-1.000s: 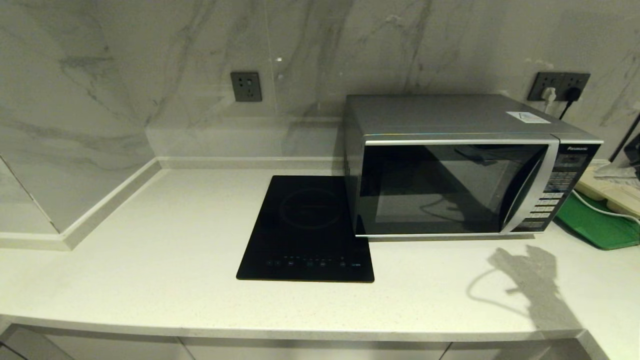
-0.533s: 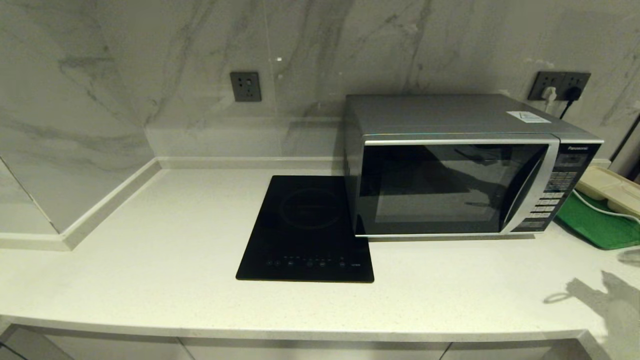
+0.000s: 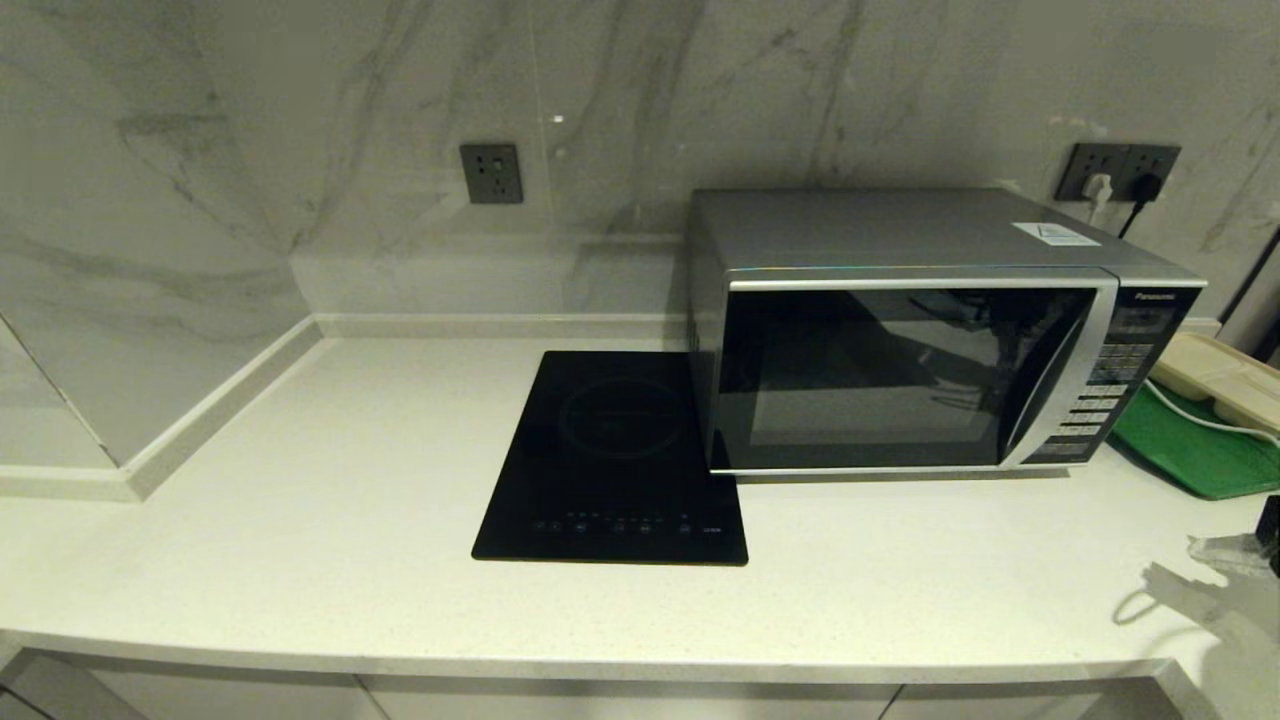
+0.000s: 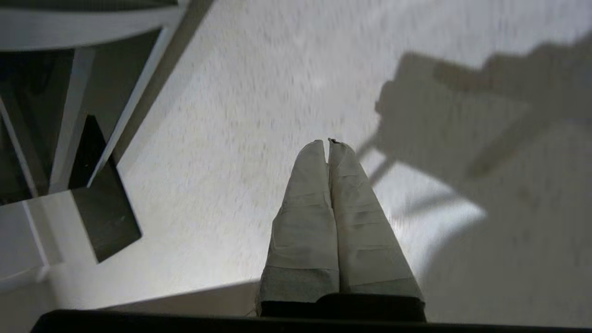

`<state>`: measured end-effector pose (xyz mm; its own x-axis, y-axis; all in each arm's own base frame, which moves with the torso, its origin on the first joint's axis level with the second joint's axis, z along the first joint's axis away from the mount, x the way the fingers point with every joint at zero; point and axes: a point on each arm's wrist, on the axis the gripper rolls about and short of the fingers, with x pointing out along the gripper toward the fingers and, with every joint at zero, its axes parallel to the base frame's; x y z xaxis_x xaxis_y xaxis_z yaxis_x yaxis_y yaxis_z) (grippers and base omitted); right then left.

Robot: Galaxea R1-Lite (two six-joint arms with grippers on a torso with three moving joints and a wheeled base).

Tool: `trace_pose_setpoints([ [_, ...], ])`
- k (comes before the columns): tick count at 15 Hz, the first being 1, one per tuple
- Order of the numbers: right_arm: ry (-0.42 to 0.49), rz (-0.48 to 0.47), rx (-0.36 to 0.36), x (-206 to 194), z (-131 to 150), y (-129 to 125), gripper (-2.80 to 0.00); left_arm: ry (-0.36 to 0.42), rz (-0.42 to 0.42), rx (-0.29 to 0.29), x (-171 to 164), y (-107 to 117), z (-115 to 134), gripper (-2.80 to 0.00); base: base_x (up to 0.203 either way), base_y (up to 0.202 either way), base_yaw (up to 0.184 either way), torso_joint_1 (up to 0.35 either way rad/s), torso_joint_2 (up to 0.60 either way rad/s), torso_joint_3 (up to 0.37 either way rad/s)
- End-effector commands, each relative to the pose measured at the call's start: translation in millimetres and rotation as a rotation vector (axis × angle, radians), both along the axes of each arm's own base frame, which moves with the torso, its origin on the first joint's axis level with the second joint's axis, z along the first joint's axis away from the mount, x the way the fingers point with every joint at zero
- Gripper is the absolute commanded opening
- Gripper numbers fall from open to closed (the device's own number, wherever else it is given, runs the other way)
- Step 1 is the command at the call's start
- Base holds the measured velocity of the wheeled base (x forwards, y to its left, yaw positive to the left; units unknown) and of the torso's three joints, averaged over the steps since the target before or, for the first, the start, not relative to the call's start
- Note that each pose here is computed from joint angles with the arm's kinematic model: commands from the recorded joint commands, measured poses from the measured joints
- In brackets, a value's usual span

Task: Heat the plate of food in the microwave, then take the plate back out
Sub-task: Open the microwave oven

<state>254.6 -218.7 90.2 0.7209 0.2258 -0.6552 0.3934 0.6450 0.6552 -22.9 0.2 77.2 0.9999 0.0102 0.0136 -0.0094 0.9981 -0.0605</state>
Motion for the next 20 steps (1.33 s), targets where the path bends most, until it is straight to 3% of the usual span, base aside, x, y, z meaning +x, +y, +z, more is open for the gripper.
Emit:
trace_pose_setpoints([
  [1, -0.051, 0.024, -0.017, 16, -19, -9, -2.80, 0.000, 0.001, -0.001, 0, 0, 0, -2.80, 0.000, 0.000, 0.000, 0.000, 0.00, 0.000],
  [4, -0.107, 0.055, 0.003, 39, -53, -28, -2.80, 0.000, 0.002, -0.001, 0, 0, 0, -2.80, 0.000, 0.000, 0.000, 0.000, 0.00, 0.000],
  [6, -0.196, 0.133, 0.079, 48, -66, -33, -2.80, 0.000, 0.002, -0.001, 0, 0, 0, -2.80, 0.000, 0.000, 0.000, 0.000, 0.00, 0.000],
  [10, -0.285, 0.267, 0.168, 72, -78, -21, -2.80, 0.000, 0.002, -0.001, 0, 0, 0, -2.80, 0.000, 0.000, 0.000, 0.000, 0.00, 0.000],
  [13, -0.339, 0.327, 0.122, 96, -85, -14, -2.80, 0.000, 0.002, -0.001, 0, 0, 0, -2.80, 0.000, 0.000, 0.000, 0.000, 0.00, 0.000],
  [17, -0.403, 0.339, 0.058, 119, -76, -27, -2.80, 0.000, 0.002, -0.001, 0, 0, 0, -2.80, 0.000, 0.000, 0.000, 0.000, 0.00, 0.000],
  [20, -0.421, 0.325, 0.058, 126, -65, -32, -2.80, 0.000, 0.002, -0.001, 0, 0, 0, -2.80, 0.000, 0.000, 0.000, 0.000, 0.00, 0.000],
])
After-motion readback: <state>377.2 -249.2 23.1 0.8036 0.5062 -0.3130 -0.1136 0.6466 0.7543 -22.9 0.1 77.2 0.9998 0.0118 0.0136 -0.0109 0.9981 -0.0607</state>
